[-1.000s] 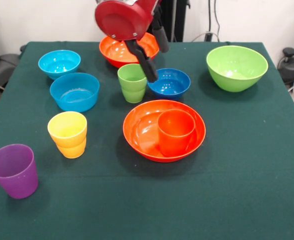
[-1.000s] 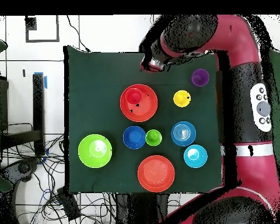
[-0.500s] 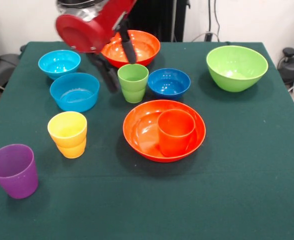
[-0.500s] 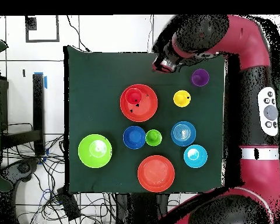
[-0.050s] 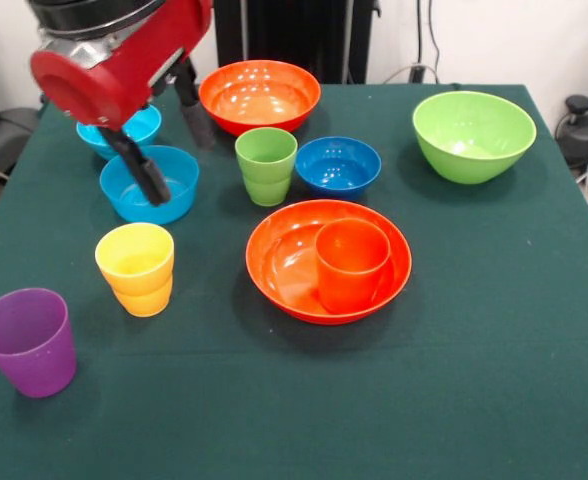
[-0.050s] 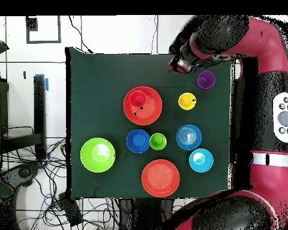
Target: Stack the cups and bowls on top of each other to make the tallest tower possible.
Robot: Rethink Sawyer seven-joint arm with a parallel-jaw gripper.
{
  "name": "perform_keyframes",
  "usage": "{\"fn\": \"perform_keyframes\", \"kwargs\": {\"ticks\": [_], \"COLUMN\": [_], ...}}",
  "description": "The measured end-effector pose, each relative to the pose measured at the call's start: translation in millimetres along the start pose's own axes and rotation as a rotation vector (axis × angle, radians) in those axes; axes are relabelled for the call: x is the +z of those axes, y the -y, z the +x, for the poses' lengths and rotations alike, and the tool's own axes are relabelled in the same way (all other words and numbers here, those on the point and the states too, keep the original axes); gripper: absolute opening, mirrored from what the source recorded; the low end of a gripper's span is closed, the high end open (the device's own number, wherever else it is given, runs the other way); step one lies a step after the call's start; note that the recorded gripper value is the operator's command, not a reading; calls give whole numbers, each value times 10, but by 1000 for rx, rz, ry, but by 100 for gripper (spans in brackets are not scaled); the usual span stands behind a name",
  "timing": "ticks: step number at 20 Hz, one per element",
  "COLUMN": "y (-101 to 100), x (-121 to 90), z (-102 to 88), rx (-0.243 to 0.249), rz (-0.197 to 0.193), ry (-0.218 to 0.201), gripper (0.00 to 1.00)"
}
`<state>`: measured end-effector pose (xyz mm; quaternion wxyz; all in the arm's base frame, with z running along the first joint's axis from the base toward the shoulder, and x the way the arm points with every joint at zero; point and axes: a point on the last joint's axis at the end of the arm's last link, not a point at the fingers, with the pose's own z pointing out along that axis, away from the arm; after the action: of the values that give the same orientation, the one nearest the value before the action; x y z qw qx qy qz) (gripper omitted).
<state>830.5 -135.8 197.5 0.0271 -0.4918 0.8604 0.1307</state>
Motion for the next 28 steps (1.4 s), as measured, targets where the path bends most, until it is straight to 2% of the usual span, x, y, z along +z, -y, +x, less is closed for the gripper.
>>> {"fn": "perform_keyframes", "kwargs": {"ticks": [8, 9, 11, 17, 18, 19, 22, 23, 28], "y": [140, 161, 171, 197, 194, 185, 166, 145, 68], "x": [132, 150, 153, 78, 65, 29, -44, -101, -188], "z": [184, 259, 302, 578, 599, 649, 713, 746, 797], "rx": [82, 121, 145, 307, 322, 355, 401, 425, 444], "rz": [34, 47, 53, 105, 111, 128, 162, 192, 224], "ry": [-32, -48, -56, -103, -105, -111, -115, -111, -97], "gripper": [100, 100, 100, 100, 100, 100, 100, 100, 100]}}
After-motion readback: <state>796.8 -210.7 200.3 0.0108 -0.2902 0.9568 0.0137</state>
